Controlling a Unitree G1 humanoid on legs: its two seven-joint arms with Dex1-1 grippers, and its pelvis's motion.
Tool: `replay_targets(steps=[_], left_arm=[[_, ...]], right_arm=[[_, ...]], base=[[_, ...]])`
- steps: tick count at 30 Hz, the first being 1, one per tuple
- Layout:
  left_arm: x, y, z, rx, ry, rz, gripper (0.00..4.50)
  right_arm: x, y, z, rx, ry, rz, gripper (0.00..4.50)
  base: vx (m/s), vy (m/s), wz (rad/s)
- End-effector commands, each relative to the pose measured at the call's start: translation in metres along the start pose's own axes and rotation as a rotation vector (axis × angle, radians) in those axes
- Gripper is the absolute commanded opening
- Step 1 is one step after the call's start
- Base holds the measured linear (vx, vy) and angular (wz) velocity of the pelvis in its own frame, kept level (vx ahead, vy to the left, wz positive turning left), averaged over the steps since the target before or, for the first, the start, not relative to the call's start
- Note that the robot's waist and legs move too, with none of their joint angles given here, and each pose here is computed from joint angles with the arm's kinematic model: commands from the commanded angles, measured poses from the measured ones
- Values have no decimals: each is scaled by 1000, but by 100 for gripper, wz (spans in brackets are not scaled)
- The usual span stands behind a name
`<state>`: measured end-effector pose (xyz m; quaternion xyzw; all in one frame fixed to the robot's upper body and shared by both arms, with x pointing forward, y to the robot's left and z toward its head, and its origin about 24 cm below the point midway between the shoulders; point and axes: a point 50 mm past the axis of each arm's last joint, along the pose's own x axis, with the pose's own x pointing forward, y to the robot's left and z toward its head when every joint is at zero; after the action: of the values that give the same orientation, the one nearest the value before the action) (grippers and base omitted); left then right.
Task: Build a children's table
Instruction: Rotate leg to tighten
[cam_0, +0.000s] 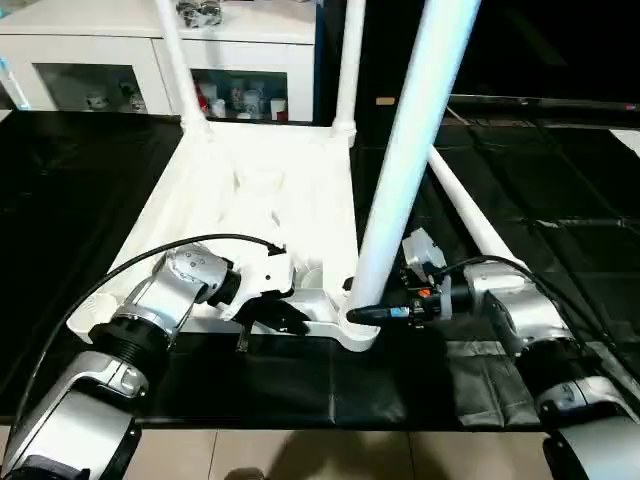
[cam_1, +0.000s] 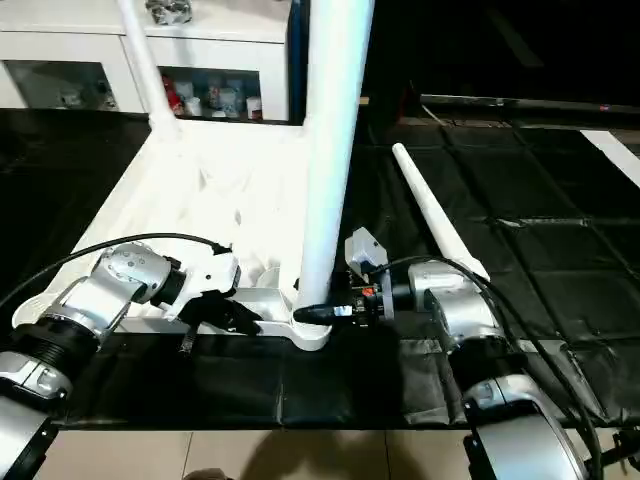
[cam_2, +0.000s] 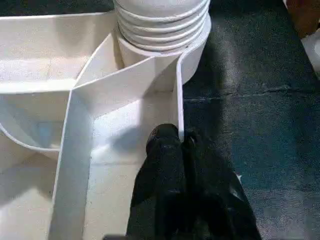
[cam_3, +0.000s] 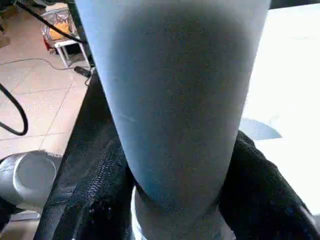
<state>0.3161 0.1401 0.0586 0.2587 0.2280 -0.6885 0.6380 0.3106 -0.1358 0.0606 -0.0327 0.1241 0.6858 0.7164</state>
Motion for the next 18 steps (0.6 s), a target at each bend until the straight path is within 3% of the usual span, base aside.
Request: replay_targets(steps=[1,8,14,18], left_arm=[[10,-5,-3,7,47,-62,0],[11,-4,-4,-18,34,-38,0],[14,-1,1,-78,-26,-2,0],[18,10,14,-156,-117,139,0]], right_arm=[[1,4,0,4,-7,48,207],[2,8,-4,17,-6,61,202],[7,10,-6,68,-62,22,201],[20,9,-9,125,-102,-110,201]], base=[[0,0,0],[0,0,0],[0,0,0],[0,0,0]])
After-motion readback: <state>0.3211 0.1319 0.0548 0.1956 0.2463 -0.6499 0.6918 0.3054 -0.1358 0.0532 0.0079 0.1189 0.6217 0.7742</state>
